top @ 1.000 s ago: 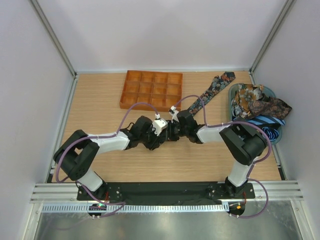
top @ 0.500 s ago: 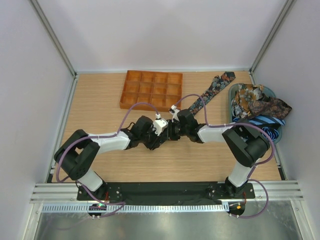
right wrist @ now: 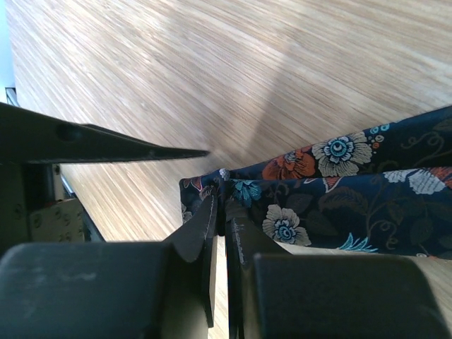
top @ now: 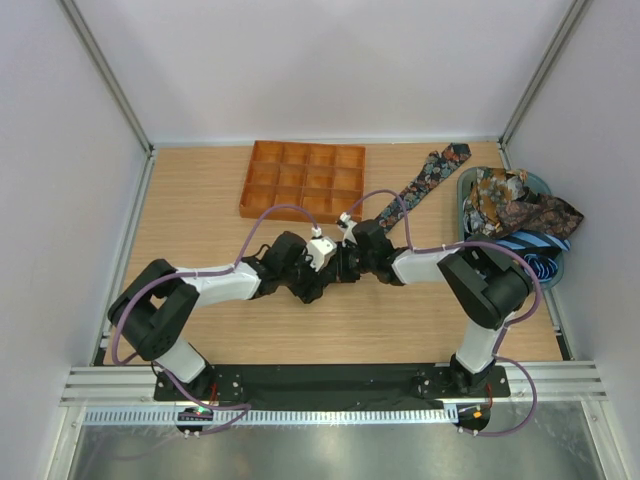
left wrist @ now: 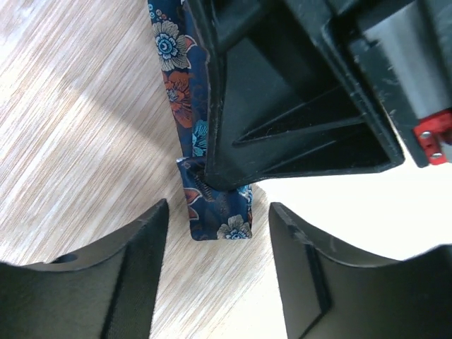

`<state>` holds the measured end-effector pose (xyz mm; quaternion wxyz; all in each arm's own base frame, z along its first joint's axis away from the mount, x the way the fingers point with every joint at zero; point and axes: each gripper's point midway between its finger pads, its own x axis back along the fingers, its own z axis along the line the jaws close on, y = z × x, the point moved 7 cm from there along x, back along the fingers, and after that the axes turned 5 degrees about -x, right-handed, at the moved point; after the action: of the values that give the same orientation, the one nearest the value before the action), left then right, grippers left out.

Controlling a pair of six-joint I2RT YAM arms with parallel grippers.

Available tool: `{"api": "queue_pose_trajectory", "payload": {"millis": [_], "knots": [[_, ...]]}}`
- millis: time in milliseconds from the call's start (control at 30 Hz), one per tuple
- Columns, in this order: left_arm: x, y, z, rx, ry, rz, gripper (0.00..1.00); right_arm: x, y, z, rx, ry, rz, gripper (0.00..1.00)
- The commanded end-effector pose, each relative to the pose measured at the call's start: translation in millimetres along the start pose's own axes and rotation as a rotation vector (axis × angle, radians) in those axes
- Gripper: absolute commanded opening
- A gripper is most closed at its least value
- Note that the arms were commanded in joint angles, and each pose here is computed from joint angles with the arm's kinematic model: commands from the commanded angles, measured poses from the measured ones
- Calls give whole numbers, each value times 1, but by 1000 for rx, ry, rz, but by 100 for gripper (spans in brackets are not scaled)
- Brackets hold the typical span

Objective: Roll the ties
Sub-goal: Roll the tie

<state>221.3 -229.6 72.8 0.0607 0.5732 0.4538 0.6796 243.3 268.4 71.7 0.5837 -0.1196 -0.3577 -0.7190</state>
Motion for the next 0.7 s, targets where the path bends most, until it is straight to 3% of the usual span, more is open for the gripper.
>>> {"api": "queue_pose_trajectory", "payload": {"millis": [0, 267, 433, 500, 667], "knots": [[7, 12, 1, -6, 22, -32, 61, -4, 9, 1, 39, 10, -14, 1], [22, 22, -2, 20, 29, -60, 64, -9, 5, -6, 21, 27, -7, 1], [34, 34, -1, 16, 53, -95, 75, -9, 4, -7, 4, 45, -2, 1], [32, 33, 0, -1, 48, -80, 80, -9, 3, -7, 3, 47, 0, 1], [19, 29, 3, 4, 43, -23, 79, -7, 5, -6, -2, 59, -4, 1]]}}
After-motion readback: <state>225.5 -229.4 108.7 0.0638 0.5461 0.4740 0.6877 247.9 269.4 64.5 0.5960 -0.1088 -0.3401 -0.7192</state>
